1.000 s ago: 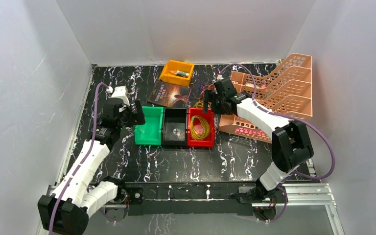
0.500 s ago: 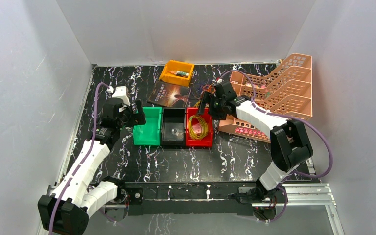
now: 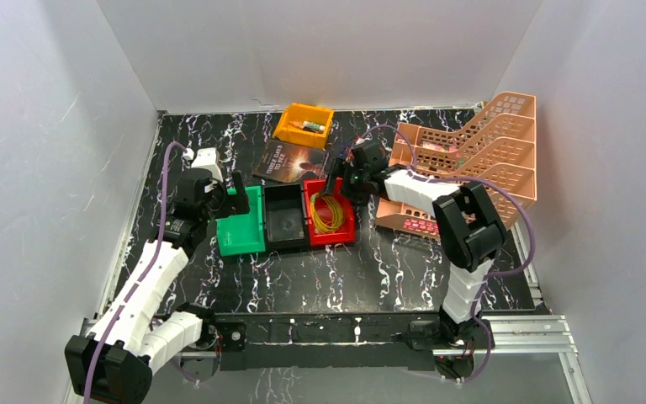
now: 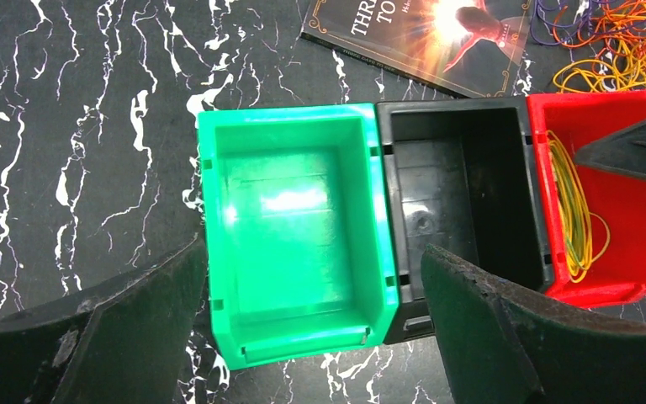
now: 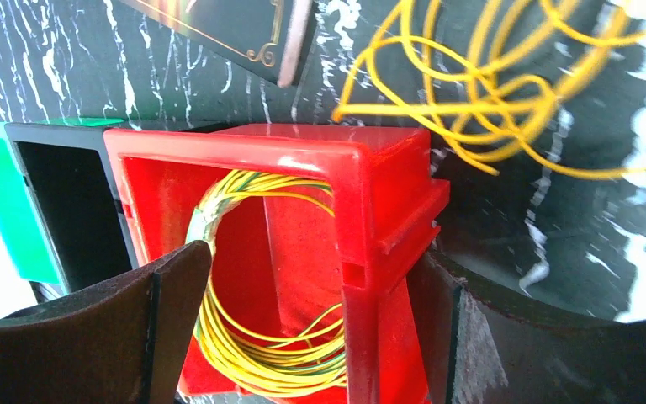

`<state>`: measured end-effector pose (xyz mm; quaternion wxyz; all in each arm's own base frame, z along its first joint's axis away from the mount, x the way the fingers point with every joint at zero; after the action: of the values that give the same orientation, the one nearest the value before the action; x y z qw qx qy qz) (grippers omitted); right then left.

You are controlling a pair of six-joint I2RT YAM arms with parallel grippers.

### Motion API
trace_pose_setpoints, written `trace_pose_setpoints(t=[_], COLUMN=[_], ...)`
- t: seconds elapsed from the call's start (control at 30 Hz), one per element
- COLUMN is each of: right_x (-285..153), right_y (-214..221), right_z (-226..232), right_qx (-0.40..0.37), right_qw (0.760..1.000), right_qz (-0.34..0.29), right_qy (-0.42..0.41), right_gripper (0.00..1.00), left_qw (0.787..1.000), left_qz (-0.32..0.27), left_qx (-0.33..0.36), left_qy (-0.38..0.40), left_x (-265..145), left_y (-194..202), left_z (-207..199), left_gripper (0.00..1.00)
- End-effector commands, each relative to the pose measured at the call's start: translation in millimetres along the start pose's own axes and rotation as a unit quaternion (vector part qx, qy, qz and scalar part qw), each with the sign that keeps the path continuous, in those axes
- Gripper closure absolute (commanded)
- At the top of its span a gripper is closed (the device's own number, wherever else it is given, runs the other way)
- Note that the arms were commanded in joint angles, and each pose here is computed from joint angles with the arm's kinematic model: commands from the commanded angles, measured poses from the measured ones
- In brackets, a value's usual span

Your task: Untangle the cables

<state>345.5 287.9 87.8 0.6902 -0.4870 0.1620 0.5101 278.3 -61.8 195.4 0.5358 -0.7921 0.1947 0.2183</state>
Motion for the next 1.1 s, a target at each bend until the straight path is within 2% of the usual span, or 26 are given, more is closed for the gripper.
trace_pose_setpoints(t=[0.0, 0.13, 0.27, 0.57, 0.77, 0.9, 1.07], right_x=[11, 25, 22, -37, -66, -76, -86], right_y=[-29, -43, -46, -51, -59, -71, -79], right_z=[42, 56, 42, 15, 4, -10, -21], right_qx=[-0.032, -0.058, -0.084, -0.155, -0.172, -0.171, -0.165], right_qw=[0.997, 0.995, 0.994, 0.978, 0.966, 0.958, 0.955], right_qz=[-0.041, -0.055, -0.061, -0.121, -0.155, -0.173, -0.184], right_qy=[-0.056, -0.065, -0.015, 0.074, 0.116, 0.151, 0.165], right_gripper=[0.07, 0.06, 0.05, 0.03, 0.02, 0.02, 0.02], left_qw=[1.000, 1.000, 1.000, 0.998, 0.991, 0.991, 0.993], left_qz=[-0.013, -0.013, -0.012, -0.033, -0.067, -0.075, -0.056], left_qx=[0.003, 0.003, 0.001, -0.023, -0.072, -0.078, -0.101], left_qy=[-0.005, -0.010, -0.016, -0.039, -0.087, -0.081, -0.037], left_x=[-3, -2, -3, -14, -44, -63, -79], left_y=[-5, -5, -5, -13, -24, -30, -25], left_z=[2, 4, 5, 11, 26, 26, 13], left_gripper=[0.02, 0.02, 0.02, 0.02, 0.02, 0.02, 0.02])
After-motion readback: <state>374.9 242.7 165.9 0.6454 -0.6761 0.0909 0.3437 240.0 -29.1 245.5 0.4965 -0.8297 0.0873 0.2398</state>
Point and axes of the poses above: each gripper's point midway between its finger pads, its own x axis out along the fingers, its own z axis along the line the jaws close on, y = z × x, the point moved 2 cm from there along -x, back along the fingers, and after that the axes turned 14 degrees about -x, right-handed, at the moved point
